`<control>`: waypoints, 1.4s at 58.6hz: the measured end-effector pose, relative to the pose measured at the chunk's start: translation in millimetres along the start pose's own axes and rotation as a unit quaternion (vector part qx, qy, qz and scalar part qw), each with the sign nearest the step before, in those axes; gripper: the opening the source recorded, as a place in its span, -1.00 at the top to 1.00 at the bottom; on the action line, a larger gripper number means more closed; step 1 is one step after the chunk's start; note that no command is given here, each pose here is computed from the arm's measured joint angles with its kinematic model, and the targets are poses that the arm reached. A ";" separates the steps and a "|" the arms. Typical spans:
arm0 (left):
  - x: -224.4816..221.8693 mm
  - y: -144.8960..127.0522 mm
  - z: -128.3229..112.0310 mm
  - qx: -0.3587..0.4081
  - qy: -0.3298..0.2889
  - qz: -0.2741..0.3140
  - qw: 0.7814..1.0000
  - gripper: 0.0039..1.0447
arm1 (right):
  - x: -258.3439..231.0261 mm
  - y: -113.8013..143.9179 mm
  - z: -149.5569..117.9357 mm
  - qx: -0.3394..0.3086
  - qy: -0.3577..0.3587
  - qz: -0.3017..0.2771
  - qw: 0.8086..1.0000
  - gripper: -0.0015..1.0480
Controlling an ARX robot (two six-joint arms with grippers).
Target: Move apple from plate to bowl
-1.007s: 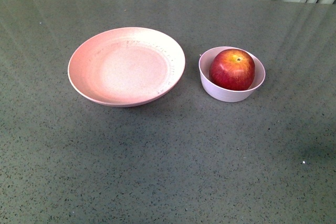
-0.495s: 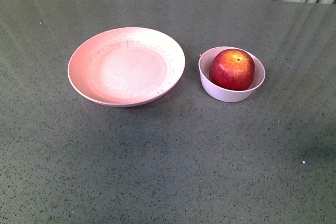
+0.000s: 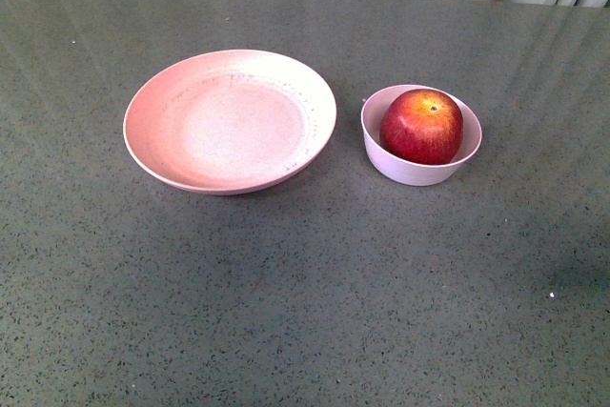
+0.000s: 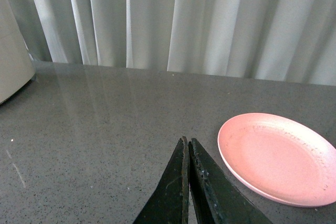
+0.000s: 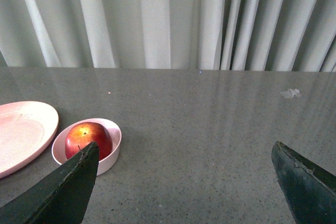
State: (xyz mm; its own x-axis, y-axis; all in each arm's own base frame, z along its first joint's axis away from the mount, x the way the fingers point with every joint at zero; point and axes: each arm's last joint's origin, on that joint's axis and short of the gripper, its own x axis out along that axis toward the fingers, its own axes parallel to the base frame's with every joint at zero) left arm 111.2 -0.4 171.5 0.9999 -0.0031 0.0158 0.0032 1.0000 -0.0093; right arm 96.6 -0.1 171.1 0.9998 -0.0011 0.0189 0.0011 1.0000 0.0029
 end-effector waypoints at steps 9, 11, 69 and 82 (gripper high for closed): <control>-2.3 0.0 -0.2 0.000 0.000 0.000 1.000 0.97 | 0.0 0.0 0.1 0.000 0.000 0.000 1.000 -0.83; -2.7 0.0 -0.2 0.000 0.000 0.000 1.000 0.97 | 0.0 0.0 0.0 0.000 0.000 0.000 1.000 -0.83; -13.5 0.1 -3.9 0.001 0.008 0.000 1.000 -0.84 | 0.0 0.0 0.0 0.000 0.000 0.000 1.000 -0.83; -13.5 0.1 -3.9 0.001 0.008 0.000 1.000 -0.84 | 0.0 0.0 0.0 0.000 0.000 0.000 1.000 -0.83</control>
State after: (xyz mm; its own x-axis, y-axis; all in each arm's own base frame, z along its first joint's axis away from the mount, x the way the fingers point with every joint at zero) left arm 97.7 -0.3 167.5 1.0000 -0.0031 -0.0002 0.0031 1.0000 -0.0067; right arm 96.6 -0.1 171.1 0.9998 -0.0011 0.0193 0.0011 1.0000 0.0029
